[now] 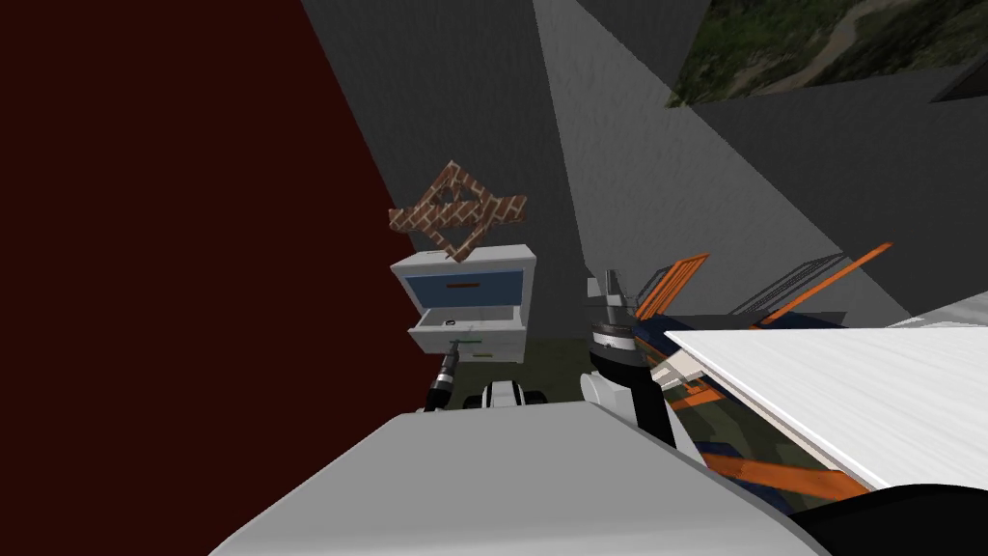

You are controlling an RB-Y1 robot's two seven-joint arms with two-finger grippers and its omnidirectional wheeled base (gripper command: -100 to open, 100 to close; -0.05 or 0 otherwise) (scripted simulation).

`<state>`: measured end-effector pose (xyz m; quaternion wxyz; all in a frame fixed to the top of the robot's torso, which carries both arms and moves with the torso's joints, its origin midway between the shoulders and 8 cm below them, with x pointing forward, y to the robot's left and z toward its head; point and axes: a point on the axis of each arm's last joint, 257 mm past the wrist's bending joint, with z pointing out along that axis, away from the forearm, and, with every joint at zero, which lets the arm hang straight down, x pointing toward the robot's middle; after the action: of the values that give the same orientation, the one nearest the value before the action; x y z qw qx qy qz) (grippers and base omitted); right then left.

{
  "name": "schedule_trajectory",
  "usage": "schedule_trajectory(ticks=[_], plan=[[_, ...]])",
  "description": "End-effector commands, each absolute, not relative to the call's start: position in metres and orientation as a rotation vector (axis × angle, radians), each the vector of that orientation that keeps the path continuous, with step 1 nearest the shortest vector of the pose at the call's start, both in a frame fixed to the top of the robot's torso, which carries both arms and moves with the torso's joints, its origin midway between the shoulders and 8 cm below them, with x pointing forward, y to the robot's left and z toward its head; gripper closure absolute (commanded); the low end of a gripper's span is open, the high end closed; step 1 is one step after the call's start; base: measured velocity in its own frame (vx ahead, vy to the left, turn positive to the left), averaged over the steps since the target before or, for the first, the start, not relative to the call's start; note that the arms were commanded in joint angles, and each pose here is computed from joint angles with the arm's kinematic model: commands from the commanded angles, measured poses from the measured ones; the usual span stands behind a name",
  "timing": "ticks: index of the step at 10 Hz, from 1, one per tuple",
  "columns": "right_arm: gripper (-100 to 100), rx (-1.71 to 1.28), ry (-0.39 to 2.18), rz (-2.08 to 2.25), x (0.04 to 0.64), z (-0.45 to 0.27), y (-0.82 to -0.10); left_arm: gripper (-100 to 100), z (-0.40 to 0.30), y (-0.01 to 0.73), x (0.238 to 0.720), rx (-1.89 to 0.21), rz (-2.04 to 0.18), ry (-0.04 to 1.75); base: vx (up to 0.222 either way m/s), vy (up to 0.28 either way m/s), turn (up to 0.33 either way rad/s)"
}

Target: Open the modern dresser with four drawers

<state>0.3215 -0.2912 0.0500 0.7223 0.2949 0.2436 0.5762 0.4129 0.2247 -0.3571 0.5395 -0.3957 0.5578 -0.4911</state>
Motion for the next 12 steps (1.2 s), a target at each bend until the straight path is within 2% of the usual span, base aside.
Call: schedule_trajectory(ticks=[1, 9, 10, 11, 12], plan=[[0, 0.651, 0.538, 1.273, 0.322, 0.050, -0.291, -100, -0.347, 0.227, 0.429, -0.940, -1.168, 1.327, -0.070, -0.004, -0.005], [0, 0.651, 0.538, 1.272, 0.321, 0.050, -0.291, -100, -0.302, 0.233, 0.491, -0.941, -1.168, 1.327, -0.064, -0.009, -0.003], [0, 0.651, 0.538, 1.272, 0.321, 0.050, -0.291, -100, -0.314, 0.232, 0.483, -0.956, -1.160, 1.342, -0.030, 0.002, -0.006], [0, 0.651, 0.538, 1.272, 0.321, 0.050, -0.291, 0, -0.317, 0.232, 0.483, -0.962, -1.157, 1.347, 0.000, 0.000, 0.000], [0, 0.651, 0.538, 1.272, 0.321, 0.050, -0.291, 0, -0.319, 0.232, 0.482, -0.967, -1.154, 1.352, 0.000, 0.000, 0.000]])
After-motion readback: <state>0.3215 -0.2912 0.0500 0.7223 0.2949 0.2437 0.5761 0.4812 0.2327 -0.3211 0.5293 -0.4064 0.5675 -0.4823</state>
